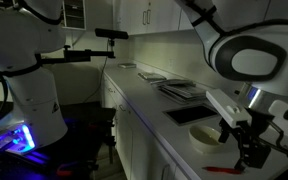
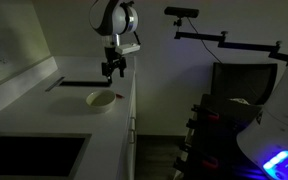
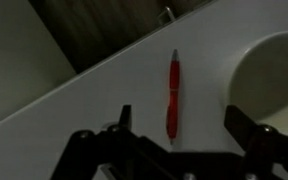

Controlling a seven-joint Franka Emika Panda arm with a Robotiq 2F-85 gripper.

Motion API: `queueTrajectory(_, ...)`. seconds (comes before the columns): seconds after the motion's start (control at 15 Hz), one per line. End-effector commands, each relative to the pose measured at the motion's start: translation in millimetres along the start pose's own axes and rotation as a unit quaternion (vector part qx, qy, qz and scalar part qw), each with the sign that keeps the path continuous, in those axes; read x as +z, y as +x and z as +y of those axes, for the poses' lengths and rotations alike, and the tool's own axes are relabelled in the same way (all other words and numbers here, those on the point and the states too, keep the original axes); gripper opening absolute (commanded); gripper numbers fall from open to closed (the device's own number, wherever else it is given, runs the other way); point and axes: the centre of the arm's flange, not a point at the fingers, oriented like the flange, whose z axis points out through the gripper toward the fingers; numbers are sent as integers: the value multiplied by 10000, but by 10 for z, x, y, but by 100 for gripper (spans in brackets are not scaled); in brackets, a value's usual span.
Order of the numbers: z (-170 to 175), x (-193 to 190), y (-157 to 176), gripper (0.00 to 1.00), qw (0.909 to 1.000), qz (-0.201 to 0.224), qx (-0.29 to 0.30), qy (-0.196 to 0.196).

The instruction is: Put the pen in the bowl

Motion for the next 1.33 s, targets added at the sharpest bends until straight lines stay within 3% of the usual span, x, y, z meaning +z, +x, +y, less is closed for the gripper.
queueTrajectory(0.0,77,169,228,96,9998,-87,-1,167)
queueTrajectory(0.13,88,291,300,90,9998,-155,59,138)
queueTrajectory(0.33,91,477,396,91,9995,-303,99,85)
queueTrajectory(0.53,89,635,451,85,9988,-457,134,103)
queueTrajectory(0.87,19,677,495,42,9989,-429,47,-156)
queueTrajectory(1.2,-85,613,529,4,9983,-401,-143,-394)
queueTrajectory(1.27,-91,620,538,1,9982,-408,-148,-405)
